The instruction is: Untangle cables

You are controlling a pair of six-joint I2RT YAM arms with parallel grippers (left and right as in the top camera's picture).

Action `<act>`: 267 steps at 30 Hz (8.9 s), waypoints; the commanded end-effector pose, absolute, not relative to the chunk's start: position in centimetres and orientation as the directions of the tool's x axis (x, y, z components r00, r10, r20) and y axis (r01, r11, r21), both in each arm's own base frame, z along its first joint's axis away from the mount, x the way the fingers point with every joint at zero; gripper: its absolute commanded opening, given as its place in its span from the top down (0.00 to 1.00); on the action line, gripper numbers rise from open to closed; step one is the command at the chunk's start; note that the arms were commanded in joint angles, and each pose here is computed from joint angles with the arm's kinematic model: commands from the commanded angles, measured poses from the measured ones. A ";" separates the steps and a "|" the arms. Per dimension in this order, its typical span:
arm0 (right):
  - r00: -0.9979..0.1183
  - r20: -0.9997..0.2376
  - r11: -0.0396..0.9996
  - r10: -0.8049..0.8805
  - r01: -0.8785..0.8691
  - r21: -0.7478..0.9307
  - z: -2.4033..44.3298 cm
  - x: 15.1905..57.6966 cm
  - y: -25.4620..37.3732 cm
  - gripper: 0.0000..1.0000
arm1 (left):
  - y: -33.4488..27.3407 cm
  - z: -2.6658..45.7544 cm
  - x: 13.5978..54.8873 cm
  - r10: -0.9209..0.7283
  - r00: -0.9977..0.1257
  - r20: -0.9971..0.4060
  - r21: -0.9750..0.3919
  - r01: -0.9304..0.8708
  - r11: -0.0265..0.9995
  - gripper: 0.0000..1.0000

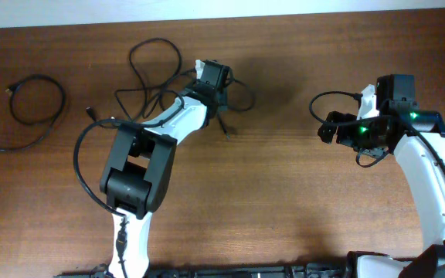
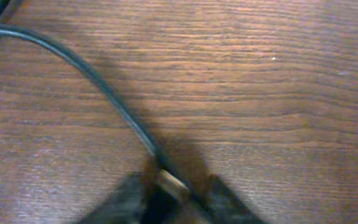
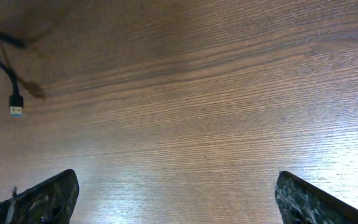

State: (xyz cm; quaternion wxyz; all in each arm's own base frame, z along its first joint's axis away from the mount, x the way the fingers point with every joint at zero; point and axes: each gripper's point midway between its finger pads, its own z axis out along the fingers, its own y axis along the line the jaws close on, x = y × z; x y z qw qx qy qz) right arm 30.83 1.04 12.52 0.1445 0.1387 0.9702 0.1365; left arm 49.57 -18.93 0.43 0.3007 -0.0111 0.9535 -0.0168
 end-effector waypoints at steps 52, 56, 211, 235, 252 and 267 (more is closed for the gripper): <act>-0.921 -0.232 0.924 0.314 0.240 0.298 12.4 30.6 0.9 0.01 | 15.4 15.8 21.1 -0.779 -0.169 -0.603 0.034 -0.982 0.187 1.00; -0.920 -0.232 0.924 0.315 0.241 0.298 12.4 30.6 0.9 0.01 | 16.5 12.4 21.5 -0.802 -0.118 -0.586 0.009 -0.990 0.139 1.00; -0.926 -0.210 0.922 0.315 0.246 0.297 12.3 30.1 1.0 0.01 | 1.7 23.2 22.3 -0.161 0.000 -0.987 -0.160 -0.095 0.982 0.01; -0.926 -0.210 0.922 0.315 0.246 0.297 12.3 30.1 1.0 0.01 | 0.1 15.2 24.6 0.031 -0.105 -0.994 0.031 -0.001 1.000 0.01; -0.926 -0.210 0.922 0.315 0.246 0.297 12.3 30.1 1.0 0.01 | 0.1 14.9 24.7 0.030 -0.119 -0.992 0.031 -0.001 1.000 0.01; -0.926 -0.210 0.922 0.315 0.246 0.297 12.3 30.1 1.0 0.01 | 0.1 15.7 24.6 0.030 -0.078 -0.997 0.030 0.003 1.000 0.01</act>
